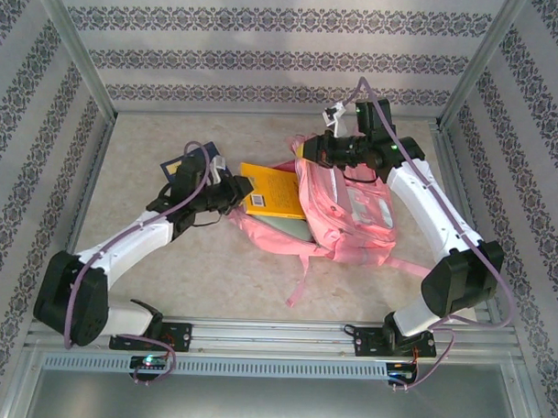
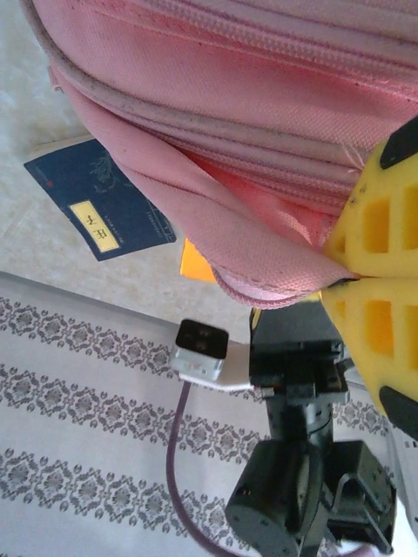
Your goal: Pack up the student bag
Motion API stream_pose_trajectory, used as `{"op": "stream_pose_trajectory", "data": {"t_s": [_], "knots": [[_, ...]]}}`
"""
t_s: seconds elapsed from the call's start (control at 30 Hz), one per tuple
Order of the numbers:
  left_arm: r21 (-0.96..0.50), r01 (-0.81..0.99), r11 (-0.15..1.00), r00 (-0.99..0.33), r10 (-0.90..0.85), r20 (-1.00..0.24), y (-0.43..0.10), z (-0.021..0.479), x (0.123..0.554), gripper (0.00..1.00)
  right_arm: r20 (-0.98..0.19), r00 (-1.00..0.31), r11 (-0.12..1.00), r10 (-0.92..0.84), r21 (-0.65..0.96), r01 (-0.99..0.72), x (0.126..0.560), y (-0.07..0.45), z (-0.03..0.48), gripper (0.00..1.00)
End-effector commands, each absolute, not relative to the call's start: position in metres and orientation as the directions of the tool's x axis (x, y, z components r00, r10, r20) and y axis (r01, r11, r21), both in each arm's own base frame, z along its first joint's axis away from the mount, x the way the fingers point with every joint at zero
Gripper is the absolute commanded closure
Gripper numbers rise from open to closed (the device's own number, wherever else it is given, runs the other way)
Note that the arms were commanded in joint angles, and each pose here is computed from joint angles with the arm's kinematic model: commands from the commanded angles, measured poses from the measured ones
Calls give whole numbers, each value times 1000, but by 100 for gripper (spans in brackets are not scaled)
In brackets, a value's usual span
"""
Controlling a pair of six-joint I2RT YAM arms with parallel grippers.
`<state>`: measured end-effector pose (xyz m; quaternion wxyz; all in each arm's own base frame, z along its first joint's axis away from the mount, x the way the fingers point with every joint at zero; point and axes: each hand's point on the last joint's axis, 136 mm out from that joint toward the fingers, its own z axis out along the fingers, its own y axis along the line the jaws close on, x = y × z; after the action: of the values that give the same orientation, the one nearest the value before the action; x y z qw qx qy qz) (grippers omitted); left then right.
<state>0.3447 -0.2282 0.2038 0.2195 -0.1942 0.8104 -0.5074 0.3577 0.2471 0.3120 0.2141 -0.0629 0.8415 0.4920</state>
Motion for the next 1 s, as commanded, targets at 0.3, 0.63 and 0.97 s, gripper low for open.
{"op": "stream_pose_trajectory", "data": {"t_s": [0.3, 0.63, 0.97], "knots": [[-959, 126, 255, -828, -506, -244, -282, 240, 384, 100, -535, -835, 336, 126, 815, -472, 357, 262, 373, 100], [-945, 75, 318, -883, -420, -211, -346, 200, 397, 100, -532, -838, 318, 120, 820, -475, 354, 271, 373, 100], [-891, 25, 454, -919, -339, -199, -379, 163, 403, 82, -519, -846, 310, 125, 830, -463, 355, 275, 368, 100]]}}
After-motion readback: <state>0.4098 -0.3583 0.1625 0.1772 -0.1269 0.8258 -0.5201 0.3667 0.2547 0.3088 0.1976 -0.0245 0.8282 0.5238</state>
